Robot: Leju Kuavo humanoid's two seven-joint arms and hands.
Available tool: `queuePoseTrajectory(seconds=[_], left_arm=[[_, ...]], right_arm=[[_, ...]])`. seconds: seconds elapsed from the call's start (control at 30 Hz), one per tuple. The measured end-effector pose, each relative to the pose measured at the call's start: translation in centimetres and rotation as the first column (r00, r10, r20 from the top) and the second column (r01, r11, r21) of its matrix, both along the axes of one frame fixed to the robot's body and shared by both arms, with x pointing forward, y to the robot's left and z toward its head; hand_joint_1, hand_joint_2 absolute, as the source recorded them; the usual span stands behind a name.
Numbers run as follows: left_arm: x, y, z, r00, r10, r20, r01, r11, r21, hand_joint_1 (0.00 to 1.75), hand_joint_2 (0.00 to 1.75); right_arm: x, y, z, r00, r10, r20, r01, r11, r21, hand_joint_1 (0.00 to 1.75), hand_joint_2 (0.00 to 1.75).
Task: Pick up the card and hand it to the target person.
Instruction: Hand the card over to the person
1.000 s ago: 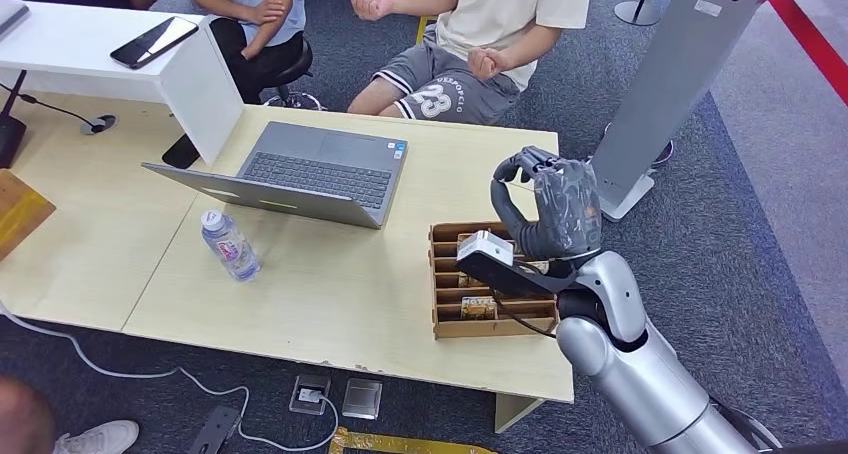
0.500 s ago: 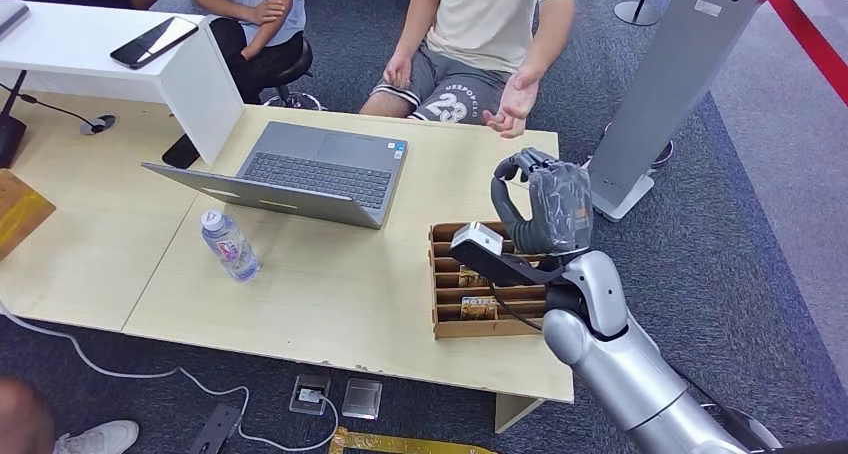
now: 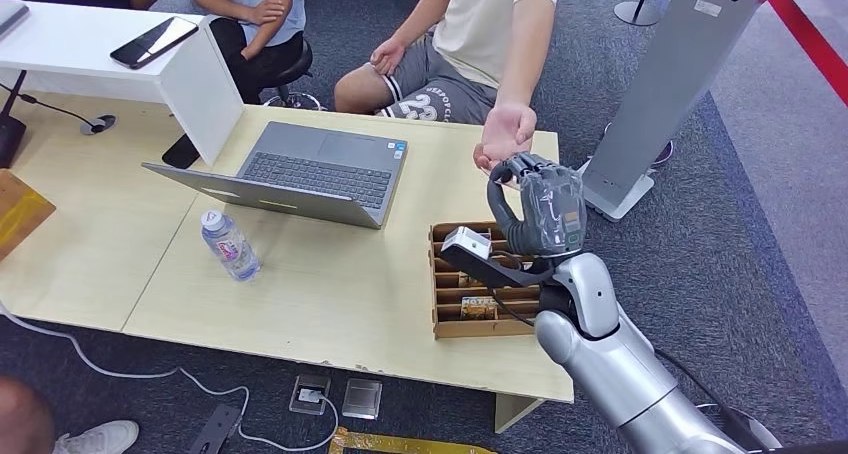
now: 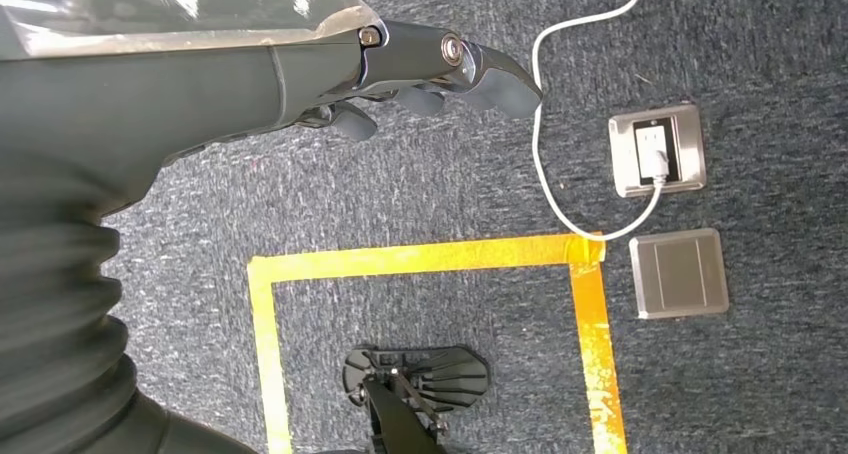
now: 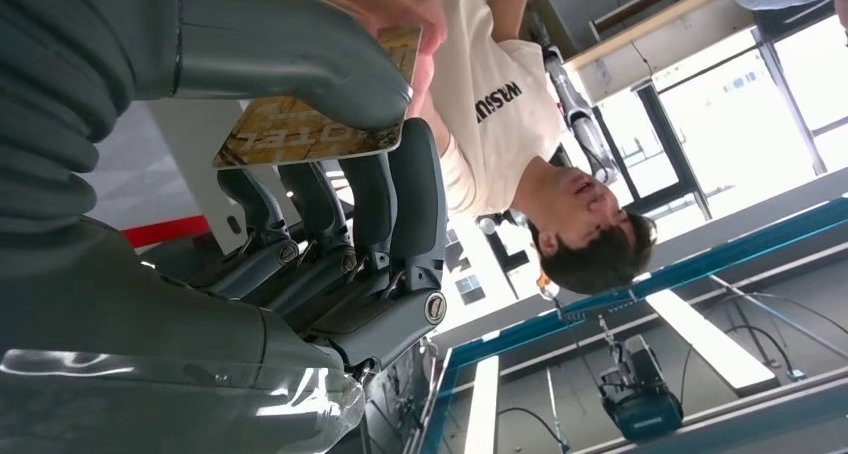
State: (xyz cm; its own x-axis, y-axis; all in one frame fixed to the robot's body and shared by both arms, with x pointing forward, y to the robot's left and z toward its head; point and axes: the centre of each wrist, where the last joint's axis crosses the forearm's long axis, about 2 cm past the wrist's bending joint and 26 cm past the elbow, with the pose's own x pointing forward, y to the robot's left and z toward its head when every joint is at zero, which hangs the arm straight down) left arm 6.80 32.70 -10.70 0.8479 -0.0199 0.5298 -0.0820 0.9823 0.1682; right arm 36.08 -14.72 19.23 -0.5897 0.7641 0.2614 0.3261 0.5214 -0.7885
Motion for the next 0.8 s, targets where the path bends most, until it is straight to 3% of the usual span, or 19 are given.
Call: queuePoseTrajectory(seconds=[0.07, 0.63, 0.73, 0.8], left_arm=[[0.00, 0.00, 0.00, 1.000, -0.004, 0.000, 0.004, 1.000, 0.001, 0.00, 0.00], [-0.05, -0.01, -0.01, 1.000, -0.007, -0.003, 0.007, 1.000, 0.001, 0.00, 0.00], [-0.16, -0.01, -0.03, 1.000, 0.001, -0.004, -0.001, 1.000, -0.001, 0.00, 0.00], [-0.31, 0.01, -0.05, 1.000, 0.009, -0.007, -0.009, 1.000, -0.002, 0.00, 0.00]], right_arm=[[0.04, -0.03, -0.11, 1.000, -0.004, -0.003, 0.004, 1.000, -0.003, 0.00, 1.75], [0.12, -0.14, -0.49, 0.999, -0.026, -0.032, 0.025, 1.000, -0.006, 0.00, 1.75], [0.20, -0.28, -0.70, 0.985, 0.019, -0.172, -0.006, 0.997, 0.076, 0.00, 1.75], [0.14, -0.40, -0.97, 0.943, 0.101, -0.316, -0.040, 0.981, 0.192, 0.00, 1.75]])
